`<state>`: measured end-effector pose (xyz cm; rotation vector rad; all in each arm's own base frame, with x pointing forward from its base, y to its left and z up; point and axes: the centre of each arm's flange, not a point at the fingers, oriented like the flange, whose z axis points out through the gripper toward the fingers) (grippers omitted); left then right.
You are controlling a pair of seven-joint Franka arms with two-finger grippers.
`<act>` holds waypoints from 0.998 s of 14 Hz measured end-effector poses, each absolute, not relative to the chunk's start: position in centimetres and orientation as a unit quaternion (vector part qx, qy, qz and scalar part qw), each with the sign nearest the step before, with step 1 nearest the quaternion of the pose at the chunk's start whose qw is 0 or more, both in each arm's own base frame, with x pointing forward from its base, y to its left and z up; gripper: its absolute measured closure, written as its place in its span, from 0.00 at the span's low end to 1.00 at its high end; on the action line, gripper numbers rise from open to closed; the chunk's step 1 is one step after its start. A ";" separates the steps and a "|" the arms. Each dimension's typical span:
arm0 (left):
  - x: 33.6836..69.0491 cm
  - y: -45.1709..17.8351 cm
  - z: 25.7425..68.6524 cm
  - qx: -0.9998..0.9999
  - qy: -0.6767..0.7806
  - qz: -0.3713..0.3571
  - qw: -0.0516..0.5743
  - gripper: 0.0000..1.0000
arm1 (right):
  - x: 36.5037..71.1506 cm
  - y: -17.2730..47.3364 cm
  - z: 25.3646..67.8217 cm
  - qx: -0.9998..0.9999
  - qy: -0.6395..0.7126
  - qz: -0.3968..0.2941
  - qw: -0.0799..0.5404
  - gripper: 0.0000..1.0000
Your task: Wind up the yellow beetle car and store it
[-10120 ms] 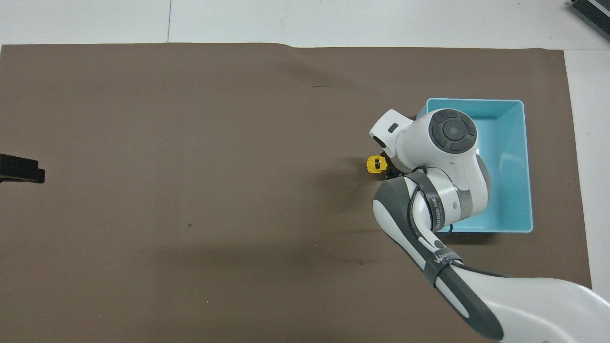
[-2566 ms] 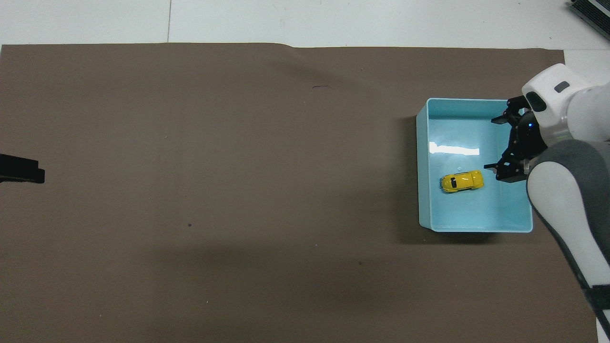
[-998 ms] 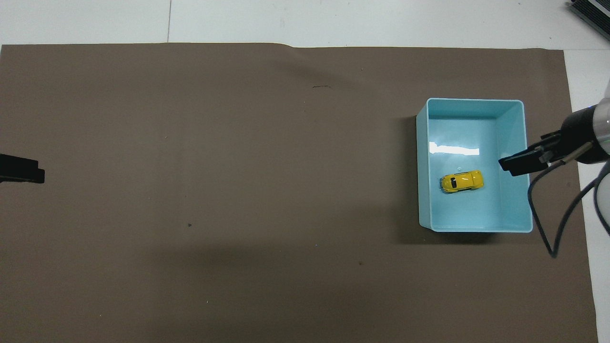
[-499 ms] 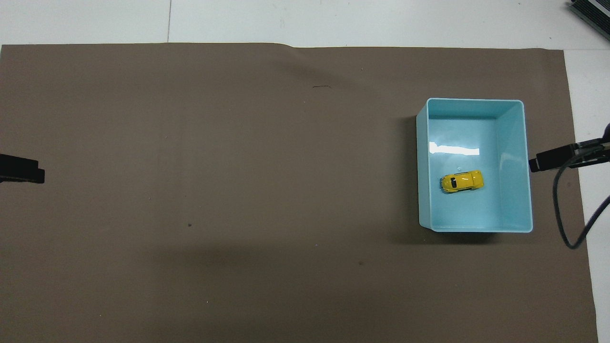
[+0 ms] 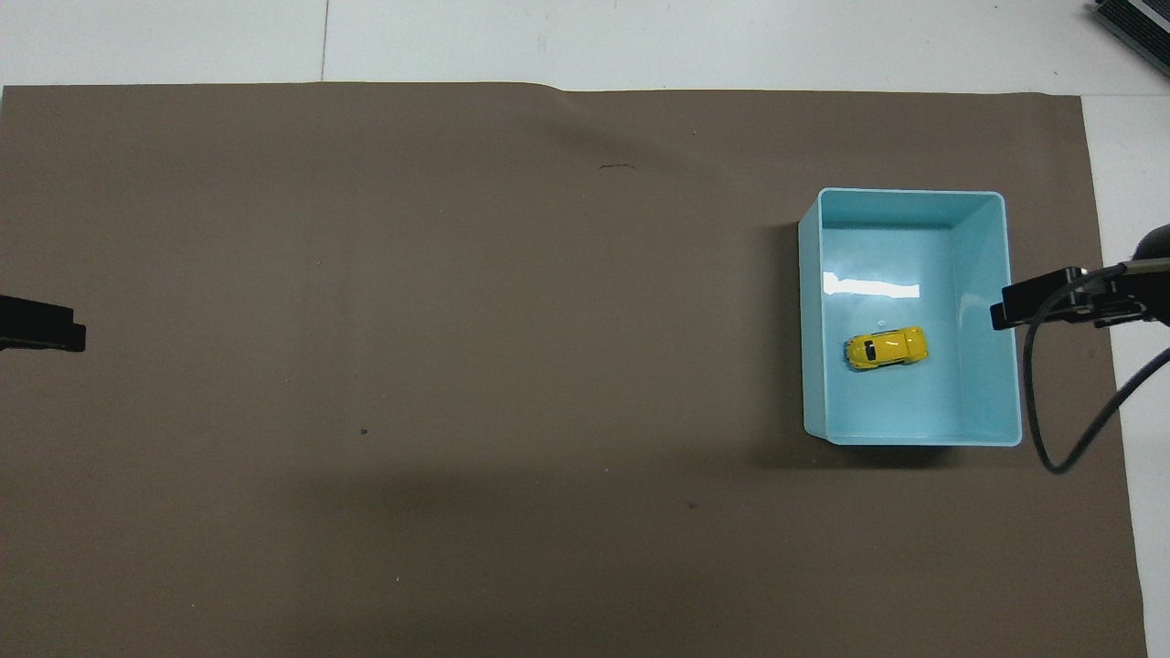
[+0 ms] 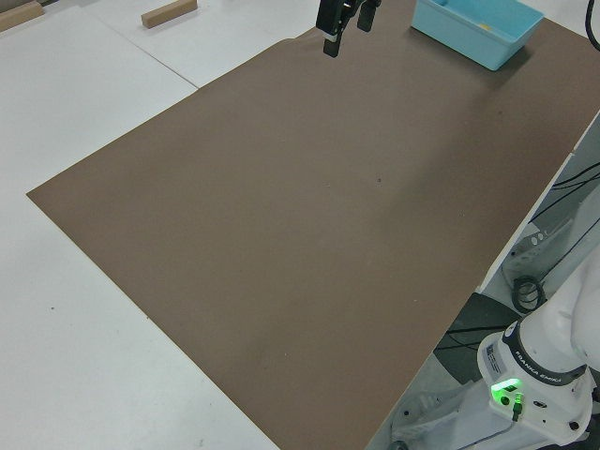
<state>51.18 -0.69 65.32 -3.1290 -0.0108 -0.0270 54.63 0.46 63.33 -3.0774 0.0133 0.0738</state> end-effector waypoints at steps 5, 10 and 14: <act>51.2 -0.7 65.3 -1.000 -0.003 -0.009 0.006 0.00 | 54.4 0.5 63.4 -0.999 0.008 0.031 0.015 0.00; 51.2 -0.7 65.3 -1.000 -0.003 -0.009 0.006 0.00 | 54.4 0.8 63.4 -1.000 0.001 0.031 0.000 0.00; 51.2 -0.7 65.3 -1.000 -0.003 -0.009 0.006 0.00 | 54.5 0.8 63.5 -1.000 0.001 0.028 0.000 0.00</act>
